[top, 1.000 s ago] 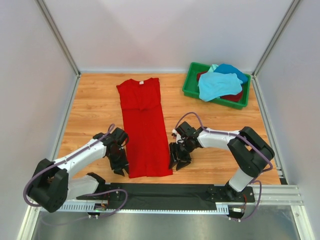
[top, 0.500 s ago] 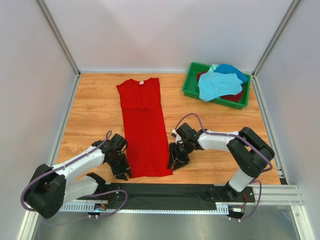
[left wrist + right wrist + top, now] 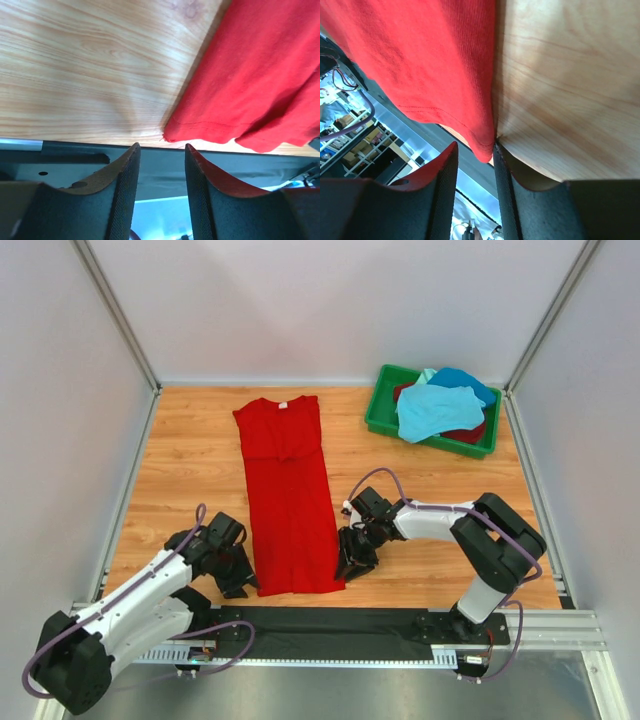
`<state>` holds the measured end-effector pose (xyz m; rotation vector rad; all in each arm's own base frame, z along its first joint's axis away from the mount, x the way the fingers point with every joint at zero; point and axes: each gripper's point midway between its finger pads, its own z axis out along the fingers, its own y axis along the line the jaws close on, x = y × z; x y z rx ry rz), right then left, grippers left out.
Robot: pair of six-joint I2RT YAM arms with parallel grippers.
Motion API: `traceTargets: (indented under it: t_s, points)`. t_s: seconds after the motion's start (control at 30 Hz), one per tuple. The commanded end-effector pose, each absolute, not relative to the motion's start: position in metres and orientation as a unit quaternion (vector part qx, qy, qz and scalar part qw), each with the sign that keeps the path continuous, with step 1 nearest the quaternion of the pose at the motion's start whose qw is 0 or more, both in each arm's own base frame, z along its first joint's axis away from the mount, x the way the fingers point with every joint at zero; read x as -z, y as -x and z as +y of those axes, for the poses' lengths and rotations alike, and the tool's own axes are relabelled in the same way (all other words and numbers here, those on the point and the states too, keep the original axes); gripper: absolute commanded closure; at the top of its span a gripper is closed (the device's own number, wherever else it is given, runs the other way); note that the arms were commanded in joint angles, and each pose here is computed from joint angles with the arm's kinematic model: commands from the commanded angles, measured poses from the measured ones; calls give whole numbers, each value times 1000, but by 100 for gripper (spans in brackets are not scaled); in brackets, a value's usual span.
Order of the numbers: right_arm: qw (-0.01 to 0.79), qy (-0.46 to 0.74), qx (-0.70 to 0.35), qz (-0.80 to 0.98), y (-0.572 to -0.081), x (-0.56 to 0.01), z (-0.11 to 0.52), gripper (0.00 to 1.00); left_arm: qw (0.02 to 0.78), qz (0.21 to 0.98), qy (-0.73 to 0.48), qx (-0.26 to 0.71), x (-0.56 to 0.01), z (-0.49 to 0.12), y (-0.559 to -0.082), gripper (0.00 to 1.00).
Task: Fold and stack the t-shirts
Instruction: Fold the tshirt
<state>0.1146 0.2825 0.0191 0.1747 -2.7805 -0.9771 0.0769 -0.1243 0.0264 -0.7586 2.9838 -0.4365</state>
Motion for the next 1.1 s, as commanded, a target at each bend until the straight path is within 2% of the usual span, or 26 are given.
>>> traceTargets:
  t_s: [0.0,0.07,0.4,0.7,0.83,0.87,0.9,0.93,0.97,1.07]
  points:
    - [77,-65,302,-948,-117,-3,275,64,26,954,263,139,-26,-123,-79,51]
    - [80,-60,303,-948,-116,-1,274,65,23,953,259,156,-24,-131,-83,52]
    - [87,-58,314,-944,-115,1,280,67,7,960,258,113,-6,-122,-81,58]
    - [92,-57,315,-943,-113,3,280,68,7,959,252,132,3,-128,-82,59]
    - [94,-55,317,-942,-111,5,279,73,1,958,257,127,8,-128,-81,72]
    - [94,-54,317,-942,-111,5,279,76,-1,958,257,127,8,-128,-81,83]
    - [94,-55,317,-942,-111,6,279,80,-4,959,256,124,8,-127,-80,91]
    - [95,-54,317,-942,-110,6,279,94,-7,959,256,119,8,-126,-78,100]
    - [98,-51,314,-943,-108,8,277,100,-9,959,258,119,7,-126,-78,100]
    - [106,-49,309,-944,-97,10,269,100,-17,956,270,113,7,-122,-69,100]
